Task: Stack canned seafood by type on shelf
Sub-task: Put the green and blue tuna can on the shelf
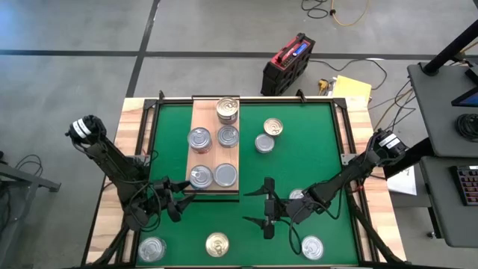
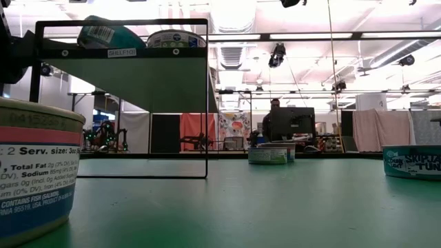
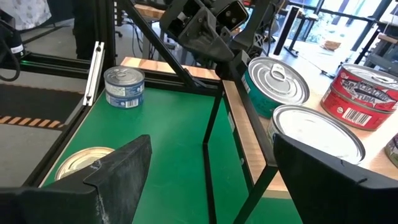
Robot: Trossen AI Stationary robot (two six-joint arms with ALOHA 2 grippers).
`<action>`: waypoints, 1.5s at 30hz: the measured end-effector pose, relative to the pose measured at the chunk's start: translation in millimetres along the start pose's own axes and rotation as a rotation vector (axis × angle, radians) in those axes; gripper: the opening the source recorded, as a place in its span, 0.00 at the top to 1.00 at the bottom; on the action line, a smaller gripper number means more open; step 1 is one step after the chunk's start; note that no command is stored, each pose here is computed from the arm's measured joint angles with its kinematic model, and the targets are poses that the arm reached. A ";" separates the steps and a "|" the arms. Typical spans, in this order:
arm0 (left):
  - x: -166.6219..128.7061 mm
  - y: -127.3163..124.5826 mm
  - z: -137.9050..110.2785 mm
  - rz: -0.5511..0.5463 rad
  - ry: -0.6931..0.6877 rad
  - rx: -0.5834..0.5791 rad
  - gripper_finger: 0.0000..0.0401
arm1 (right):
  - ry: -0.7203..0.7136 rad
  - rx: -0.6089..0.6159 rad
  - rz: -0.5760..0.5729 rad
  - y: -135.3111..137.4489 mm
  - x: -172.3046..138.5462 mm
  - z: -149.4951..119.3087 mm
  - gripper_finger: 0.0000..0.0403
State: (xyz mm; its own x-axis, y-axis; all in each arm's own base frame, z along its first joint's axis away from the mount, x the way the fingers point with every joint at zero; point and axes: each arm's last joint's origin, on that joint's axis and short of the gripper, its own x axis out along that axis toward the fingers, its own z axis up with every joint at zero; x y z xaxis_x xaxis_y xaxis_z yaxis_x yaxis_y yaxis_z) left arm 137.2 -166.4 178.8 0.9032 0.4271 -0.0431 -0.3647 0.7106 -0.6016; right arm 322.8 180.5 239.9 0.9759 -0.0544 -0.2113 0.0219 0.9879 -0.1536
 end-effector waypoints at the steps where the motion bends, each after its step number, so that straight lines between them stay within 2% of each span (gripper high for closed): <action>1: 0.0 0.1 0.1 0.002 -0.004 -0.010 0.18 | 0.001 0.001 0.000 0.0 0.0 -0.1 0.18; 10: -0.3 0.2 0.3 0.006 -0.011 -0.083 0.18 | 0.002 0.010 0.007 1.5 -0.9 -0.2 0.18; 24: -0.4 -0.4 0.9 0.005 -0.014 -0.263 0.18 | 0.001 0.010 0.009 2.1 -1.3 -0.2 0.18; 45: -0.8 0.3 2.2 0.017 -0.041 -0.249 0.18 | 0.006 0.005 0.008 2.1 -1.3 -0.9 0.18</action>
State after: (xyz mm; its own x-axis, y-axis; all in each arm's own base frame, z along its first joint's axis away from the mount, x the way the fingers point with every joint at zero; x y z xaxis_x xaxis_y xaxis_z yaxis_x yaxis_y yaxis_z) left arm 135.8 -165.3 180.4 0.8856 0.4636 -0.0259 -0.3085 0.5458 -0.7790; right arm 321.4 182.6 239.1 0.9747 -0.0470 -0.2186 0.0147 0.9890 -0.1471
